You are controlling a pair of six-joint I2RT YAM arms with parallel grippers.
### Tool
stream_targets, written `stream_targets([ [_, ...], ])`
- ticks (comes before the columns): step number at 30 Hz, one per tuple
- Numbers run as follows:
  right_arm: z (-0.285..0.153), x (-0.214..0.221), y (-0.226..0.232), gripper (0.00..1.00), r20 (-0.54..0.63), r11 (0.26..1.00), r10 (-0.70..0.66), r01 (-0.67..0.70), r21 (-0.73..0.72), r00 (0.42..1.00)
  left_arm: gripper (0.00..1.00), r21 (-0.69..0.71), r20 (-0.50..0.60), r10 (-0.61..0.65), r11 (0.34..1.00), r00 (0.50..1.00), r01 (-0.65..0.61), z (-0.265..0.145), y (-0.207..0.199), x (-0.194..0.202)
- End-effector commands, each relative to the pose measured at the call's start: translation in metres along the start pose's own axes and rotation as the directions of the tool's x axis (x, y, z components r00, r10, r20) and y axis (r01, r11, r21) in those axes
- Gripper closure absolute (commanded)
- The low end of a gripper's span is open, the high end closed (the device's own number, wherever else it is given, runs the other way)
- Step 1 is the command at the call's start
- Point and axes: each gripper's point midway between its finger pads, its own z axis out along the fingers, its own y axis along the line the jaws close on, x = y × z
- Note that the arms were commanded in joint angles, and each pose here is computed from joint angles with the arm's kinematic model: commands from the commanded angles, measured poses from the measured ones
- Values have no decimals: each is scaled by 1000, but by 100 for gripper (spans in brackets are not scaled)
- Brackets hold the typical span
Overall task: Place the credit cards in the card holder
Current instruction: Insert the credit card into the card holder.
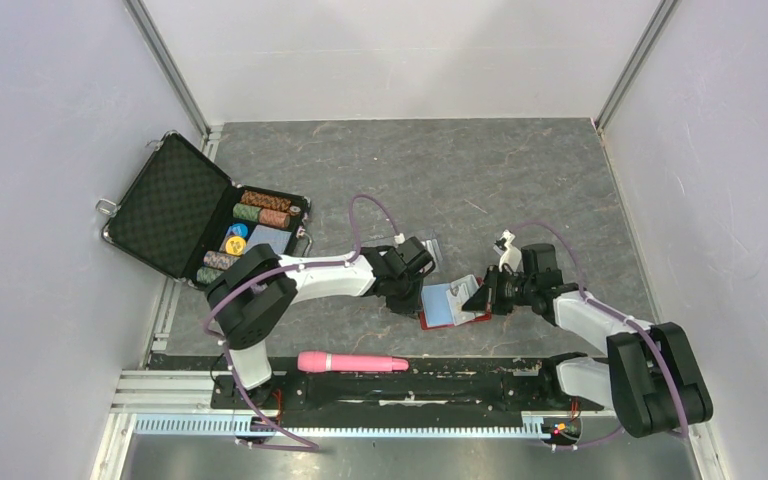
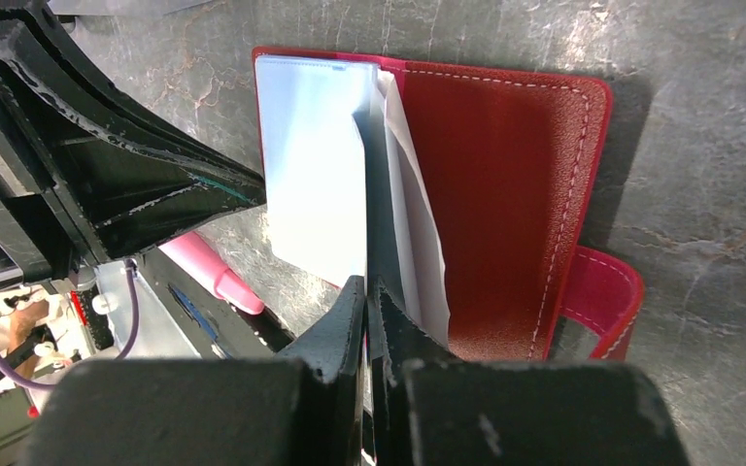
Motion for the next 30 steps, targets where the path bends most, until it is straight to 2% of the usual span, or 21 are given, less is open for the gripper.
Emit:
stream_targets([
  [1,0,-19,9,100,38,1000,-21,21,-18,999,90,-89,-18,66,994,998,-67,8,17,4],
  [13,11,-11,-4,100,-19,1000,23,-23,3,1000,92,-120,-35,93,988,995,-97,13,19,4],
  [30,18,8,-4,100,-13,996,72,-73,-60,997,92,-117,-42,107,987,993,-112,18,13,3],
])
